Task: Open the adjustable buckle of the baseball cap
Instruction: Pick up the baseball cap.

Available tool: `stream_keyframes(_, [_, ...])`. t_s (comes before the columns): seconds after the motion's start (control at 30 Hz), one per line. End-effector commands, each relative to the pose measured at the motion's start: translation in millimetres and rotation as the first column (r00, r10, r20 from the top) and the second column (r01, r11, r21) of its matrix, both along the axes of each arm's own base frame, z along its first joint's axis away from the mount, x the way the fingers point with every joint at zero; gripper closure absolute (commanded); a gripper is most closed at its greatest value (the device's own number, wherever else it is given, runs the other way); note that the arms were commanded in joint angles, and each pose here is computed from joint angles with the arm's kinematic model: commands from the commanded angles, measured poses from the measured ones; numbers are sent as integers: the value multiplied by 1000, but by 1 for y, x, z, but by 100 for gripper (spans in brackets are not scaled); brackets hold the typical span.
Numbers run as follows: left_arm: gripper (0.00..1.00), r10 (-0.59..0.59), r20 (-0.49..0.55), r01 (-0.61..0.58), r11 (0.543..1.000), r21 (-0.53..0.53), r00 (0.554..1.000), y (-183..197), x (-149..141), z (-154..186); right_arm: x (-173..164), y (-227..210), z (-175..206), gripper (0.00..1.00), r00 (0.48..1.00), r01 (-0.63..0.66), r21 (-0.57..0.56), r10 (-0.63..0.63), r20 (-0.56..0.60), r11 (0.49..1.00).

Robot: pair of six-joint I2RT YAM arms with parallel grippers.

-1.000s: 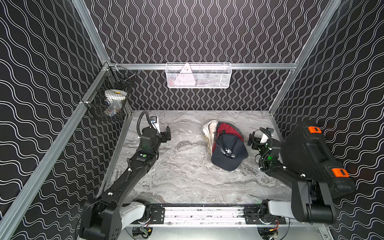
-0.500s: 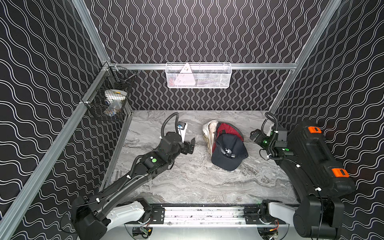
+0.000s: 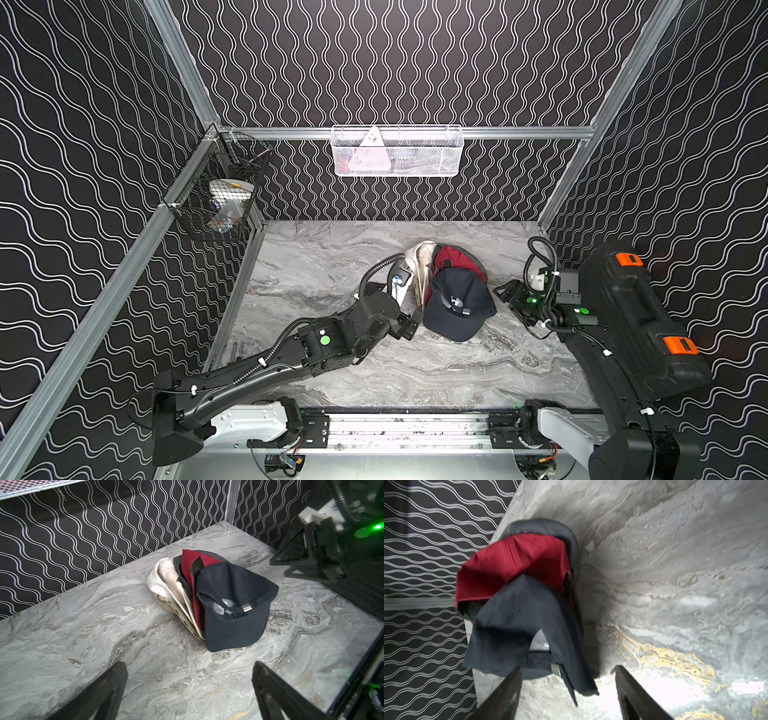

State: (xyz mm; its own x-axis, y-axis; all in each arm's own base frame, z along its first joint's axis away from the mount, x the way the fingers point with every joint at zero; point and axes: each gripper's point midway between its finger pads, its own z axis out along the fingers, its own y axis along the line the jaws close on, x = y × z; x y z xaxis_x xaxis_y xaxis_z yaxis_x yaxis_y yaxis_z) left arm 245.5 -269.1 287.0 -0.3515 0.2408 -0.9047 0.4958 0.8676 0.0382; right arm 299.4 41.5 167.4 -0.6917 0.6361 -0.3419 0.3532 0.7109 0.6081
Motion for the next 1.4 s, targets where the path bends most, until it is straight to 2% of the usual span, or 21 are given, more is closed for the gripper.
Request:
stream_keyframes(0.0, [2, 26, -17, -27, 1000, -13, 1000, -1, -6, -2, -12, 9, -11, 33, 996, -48, 33, 50, -67, 998])
stream_keyframes(0.17, [2, 19, -28, -18, 1000, 20, 999, -6, -18, -14, -14, 8, -28, 29, 992, -61, 19, 63, -113, 998])
stream_keyframes(0.37, [2, 13, -39, -13, 1000, -1, 999, -5, -23, -18, -8, 4, -39, 24, 989, -65, -11, 63, -137, 998])
stream_keyframes(0.67, [3, -5, -45, 5, 1000, -4, 999, -9, -24, -22, 9, 10, -42, 32, 989, -82, 28, 85, -123, 996])
stream_keyframes(0.93, [3, -17, -47, 16, 999, -29, 999, -14, -25, -20, 20, 21, -44, 59, 983, -132, 83, 141, -113, 988])
stream_keyframes(1.1, [4, -22, -55, 21, 999, -25, 998, -19, -24, -17, 21, 26, -40, 98, 980, -161, 102, 171, -100, 982])
stream_keyframes(1.37, [7, -14, -67, 12, 1000, -21, 998, -24, -21, -15, 11, 39, -2, 100, 977, -205, 108, 210, -34, 973])
